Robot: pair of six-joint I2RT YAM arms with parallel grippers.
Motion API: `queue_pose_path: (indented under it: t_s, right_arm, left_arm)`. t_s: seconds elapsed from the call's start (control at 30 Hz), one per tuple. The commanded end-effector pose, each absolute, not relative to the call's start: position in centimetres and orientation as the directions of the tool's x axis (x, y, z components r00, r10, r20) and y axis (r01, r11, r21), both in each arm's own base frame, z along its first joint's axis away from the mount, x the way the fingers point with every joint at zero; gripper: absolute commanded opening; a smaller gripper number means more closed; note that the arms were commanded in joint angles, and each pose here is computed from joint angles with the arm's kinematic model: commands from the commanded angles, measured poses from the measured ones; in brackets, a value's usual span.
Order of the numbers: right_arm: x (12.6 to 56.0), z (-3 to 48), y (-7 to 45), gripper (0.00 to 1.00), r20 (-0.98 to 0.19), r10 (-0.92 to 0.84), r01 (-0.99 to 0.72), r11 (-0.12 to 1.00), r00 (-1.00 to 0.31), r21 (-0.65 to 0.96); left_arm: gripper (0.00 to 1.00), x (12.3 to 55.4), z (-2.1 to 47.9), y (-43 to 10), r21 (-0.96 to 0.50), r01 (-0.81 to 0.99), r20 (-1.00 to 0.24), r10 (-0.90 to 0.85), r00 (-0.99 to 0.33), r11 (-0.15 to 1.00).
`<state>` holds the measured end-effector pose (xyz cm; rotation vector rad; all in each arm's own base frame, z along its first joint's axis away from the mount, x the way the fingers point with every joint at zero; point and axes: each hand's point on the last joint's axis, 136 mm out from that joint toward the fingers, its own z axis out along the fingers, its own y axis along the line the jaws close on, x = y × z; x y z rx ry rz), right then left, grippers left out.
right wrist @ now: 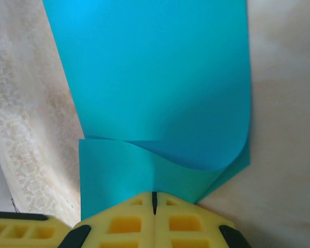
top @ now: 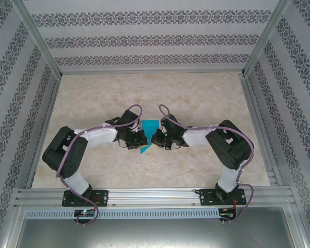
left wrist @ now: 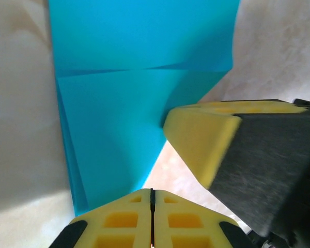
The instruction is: Fold a paper plane with a square sheet of paper (pick it up from the middle)
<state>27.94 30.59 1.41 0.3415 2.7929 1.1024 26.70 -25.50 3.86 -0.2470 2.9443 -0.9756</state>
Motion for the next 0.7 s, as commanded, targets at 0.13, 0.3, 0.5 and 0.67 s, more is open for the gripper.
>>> queue_pose_path:
  t_s: [0.13, 0.3, 0.5, 0.67]
  right_arm:
    - [25.5, -2.8, 27.1, 0.00, 0.036, 0.299, 0.274, 0.811, -0.953, 0.516]
    - [25.3, -2.9, 27.0, 0.00, 0.041, 0.300, 0.278, 0.813, -0.953, 0.511]
    - [25.2, -3.0, 26.9, 0.00, 0.047, 0.299, 0.281, 0.815, -0.953, 0.508]
    - [25.1, -3.2, 26.5, 0.00, 0.051, 0.305, 0.289, 0.820, -0.951, 0.493]
  left_arm:
    - [0.09, 26.7, 3.0, -26.8, -0.602, -0.134, 0.044, -0.135, -0.990, 0.787]
    - [0.08, 25.5, 2.0, -26.4, -0.572, -0.152, 0.091, -0.122, -0.988, 0.806]
    - [0.08, 24.1, 0.5, -25.3, -0.525, -0.183, 0.130, -0.135, -0.982, 0.831]
    - [0.08, 22.8, -0.5, -24.1, -0.486, -0.191, 0.153, -0.132, -0.979, 0.853]
